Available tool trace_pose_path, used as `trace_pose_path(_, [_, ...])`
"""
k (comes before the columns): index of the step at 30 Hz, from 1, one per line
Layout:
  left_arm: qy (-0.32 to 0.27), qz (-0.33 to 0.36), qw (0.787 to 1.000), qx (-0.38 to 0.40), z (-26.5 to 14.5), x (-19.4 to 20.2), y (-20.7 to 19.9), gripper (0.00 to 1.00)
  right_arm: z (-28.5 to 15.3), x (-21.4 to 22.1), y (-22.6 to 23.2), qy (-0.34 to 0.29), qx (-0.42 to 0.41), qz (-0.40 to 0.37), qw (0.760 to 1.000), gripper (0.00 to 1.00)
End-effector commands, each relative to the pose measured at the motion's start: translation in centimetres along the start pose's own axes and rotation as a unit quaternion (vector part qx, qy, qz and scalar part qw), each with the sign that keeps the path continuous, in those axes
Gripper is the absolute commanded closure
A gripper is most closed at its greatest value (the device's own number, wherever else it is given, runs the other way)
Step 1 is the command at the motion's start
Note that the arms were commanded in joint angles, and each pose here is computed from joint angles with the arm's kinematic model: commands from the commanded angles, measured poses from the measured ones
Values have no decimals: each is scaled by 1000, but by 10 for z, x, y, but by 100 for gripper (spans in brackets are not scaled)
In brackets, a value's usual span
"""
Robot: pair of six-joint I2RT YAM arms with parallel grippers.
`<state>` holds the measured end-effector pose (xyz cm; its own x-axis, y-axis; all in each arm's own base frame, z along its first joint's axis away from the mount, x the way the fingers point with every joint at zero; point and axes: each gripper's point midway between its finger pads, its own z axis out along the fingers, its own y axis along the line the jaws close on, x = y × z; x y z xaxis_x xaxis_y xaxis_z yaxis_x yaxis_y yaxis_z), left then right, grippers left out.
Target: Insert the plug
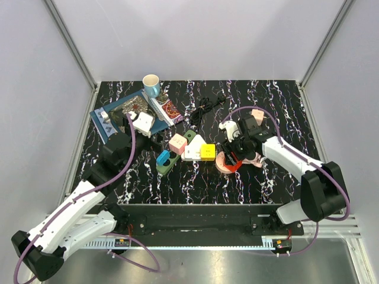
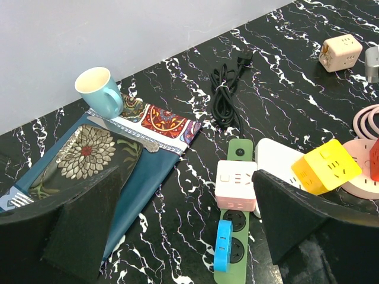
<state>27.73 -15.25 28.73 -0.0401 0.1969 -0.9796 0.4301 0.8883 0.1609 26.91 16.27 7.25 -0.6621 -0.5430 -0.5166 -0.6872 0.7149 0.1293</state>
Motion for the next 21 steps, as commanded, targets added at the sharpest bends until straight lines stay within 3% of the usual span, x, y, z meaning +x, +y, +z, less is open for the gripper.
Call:
trace_pose_path(1, [-37,3,999,-16,-5,-19,9,1,23,69,-2,117,17,-26,993,96])
trace_pose_path(3, [-39,3,999,-16,-5,-20,9,1,21,65,-3,112,23,-27,993,91])
trace_pose_path(6, [-40,5,999,-17,-6,-20,9,1,12,52,-2,97,26,-23,995,69])
trace_pose_path(7, [-40,4,999,-18,-6,-20,10,1,7,52,1,104,21,-20,994,52])
trace_pose_path(11, [-36,4,999,-18,-4,-18,10,1,-14,9,1,72,23,-14,997,21])
trace_pose_path(15, [-35,4,999,-18,-3,-18,9,1,-36,-30,7,29,19,-3,999,5])
trace_pose_path(21, [-32,5,999,-20,-2,-17,10,1,-54,-37,10,69,36,10,997,2])
